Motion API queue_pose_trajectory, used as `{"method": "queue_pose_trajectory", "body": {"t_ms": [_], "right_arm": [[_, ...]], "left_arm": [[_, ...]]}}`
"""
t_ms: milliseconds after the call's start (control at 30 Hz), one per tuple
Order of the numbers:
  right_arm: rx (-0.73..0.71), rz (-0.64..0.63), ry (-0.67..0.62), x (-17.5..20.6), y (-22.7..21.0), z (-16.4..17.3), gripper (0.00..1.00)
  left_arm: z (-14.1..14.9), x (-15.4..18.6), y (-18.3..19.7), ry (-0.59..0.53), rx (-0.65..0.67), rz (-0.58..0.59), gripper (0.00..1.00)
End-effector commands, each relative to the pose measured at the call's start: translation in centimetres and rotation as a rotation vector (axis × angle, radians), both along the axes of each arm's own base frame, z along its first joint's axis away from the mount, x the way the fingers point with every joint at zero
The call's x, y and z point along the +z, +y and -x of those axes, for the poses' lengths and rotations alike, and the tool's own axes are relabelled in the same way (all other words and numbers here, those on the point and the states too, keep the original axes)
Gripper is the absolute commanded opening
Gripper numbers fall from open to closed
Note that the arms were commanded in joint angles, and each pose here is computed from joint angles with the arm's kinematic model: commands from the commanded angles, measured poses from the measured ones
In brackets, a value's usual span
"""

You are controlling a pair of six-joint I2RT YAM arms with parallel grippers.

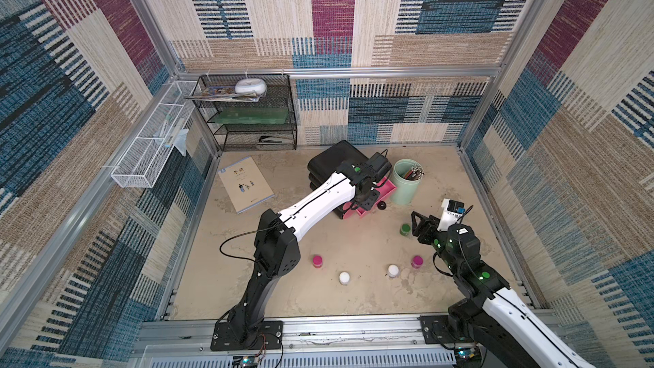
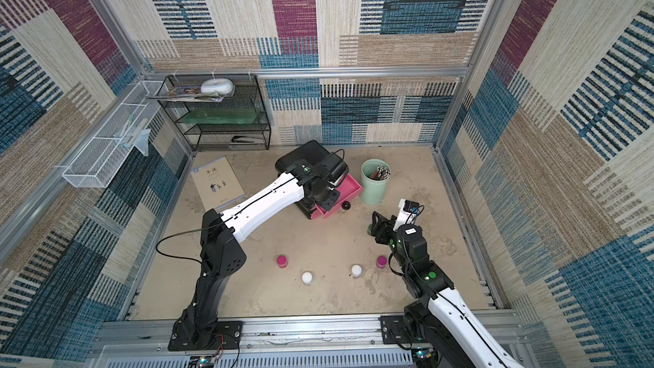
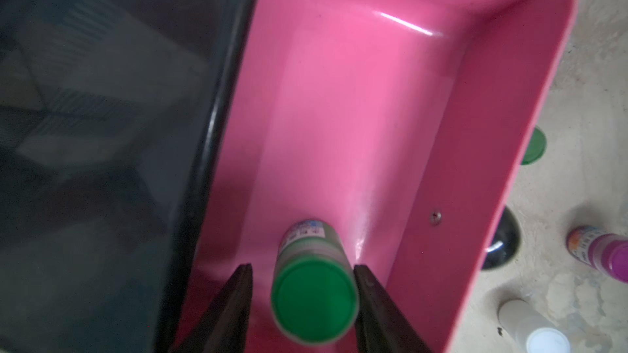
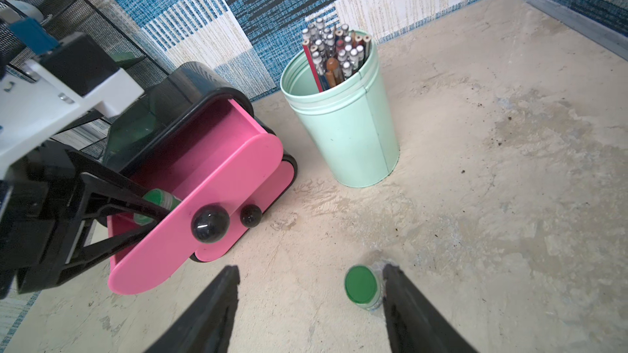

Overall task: Put the paint cans in the drawer according to color
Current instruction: Place the paint can in the drawer, then pick up the paint can at the center of the board.

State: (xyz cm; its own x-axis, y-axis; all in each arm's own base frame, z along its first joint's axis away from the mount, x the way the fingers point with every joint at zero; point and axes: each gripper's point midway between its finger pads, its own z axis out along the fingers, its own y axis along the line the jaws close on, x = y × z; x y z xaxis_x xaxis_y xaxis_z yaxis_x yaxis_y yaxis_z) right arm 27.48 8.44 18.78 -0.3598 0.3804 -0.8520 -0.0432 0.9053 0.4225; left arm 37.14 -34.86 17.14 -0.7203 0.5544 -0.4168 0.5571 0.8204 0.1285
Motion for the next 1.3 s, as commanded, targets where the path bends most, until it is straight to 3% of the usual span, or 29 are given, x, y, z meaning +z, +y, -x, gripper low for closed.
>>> {"method": "queue_pose_trajectory", "body": {"t_ms": [0,167,333,433,567,867,1267], "right_arm": [[-0.010,0.000,-0.028,0.9,-0.1,-0.2,0.71],[-0.019,0.023,0.073,-0.5,-0.2,-0.1,0.67],[-0.047,0.039,0.333,-4.0,0.1,-0.3,0.61],[-0.030,0.041,0.475,-6.0,1.0,-0.9,0.61],[-0.018,0.042,0.606,-8.1,1.4,-1.9,0.63],[-0.034,0.069,0.727,-11.6,1.2,-4.2,0.64],[-0.001,0.116,0.910,-15.8,1.9,-5.0,0.51]], "left_arm": [[-0.4,0.6,0.1,-0.021,-0.001,-0.006,0.57],[-1.3,5.6,0.7,-0.145,0.068,0.058,0.58],[-1.8,13.2,1.8,-0.354,0.180,0.282,0.58],[-1.1,14.8,3.2,-0.408,0.256,0.426,0.57],[-0.1,14.8,6.1,-0.421,0.400,0.573,0.56],[0.7,11.1,13.6,-0.365,0.710,0.735,0.53],[1.0,10.1,16.1,-0.353,0.785,0.734,0.52]]}}
